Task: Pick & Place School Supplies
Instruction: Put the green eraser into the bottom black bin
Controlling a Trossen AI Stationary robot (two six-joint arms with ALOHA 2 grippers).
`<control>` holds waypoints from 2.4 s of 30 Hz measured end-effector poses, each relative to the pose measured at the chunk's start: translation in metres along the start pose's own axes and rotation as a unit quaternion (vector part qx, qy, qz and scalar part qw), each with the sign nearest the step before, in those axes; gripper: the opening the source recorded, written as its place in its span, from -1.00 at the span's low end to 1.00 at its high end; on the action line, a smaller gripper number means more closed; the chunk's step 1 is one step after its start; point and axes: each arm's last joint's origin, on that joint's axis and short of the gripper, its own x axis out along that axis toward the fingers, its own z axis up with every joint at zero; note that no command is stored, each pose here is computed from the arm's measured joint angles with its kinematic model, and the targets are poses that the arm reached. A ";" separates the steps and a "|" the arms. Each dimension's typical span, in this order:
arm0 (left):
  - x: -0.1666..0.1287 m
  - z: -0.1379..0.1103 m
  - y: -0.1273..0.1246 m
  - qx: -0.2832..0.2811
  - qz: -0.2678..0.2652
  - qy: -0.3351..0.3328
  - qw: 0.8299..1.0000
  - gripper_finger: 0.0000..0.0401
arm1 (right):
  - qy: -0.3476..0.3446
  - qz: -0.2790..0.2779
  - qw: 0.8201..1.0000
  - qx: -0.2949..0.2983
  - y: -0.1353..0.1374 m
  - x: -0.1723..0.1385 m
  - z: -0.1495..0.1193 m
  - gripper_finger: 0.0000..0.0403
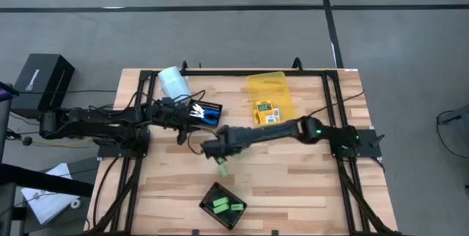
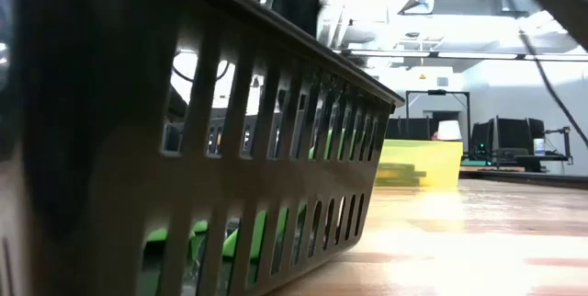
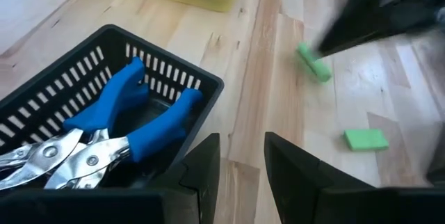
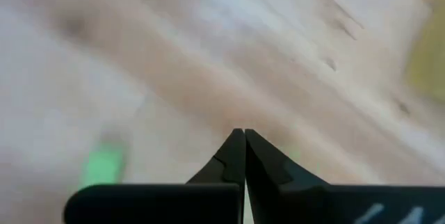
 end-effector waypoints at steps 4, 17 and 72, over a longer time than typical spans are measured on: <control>0.000 0.000 0.001 -0.010 0.002 -0.001 1.000 -0.46 | -0.016 0.053 0.998 0.001 -0.002 -0.048 -0.017 -0.98; 0.000 0.002 0.001 -0.054 -0.003 -0.007 0.999 -0.46 | -0.030 0.049 0.998 -0.033 -0.005 -0.072 -0.042 -0.89; 0.003 -0.001 0.001 -0.127 0.001 0.003 0.992 -0.32 | 0.083 0.234 0.898 -0.363 -0.062 0.024 0.066 0.03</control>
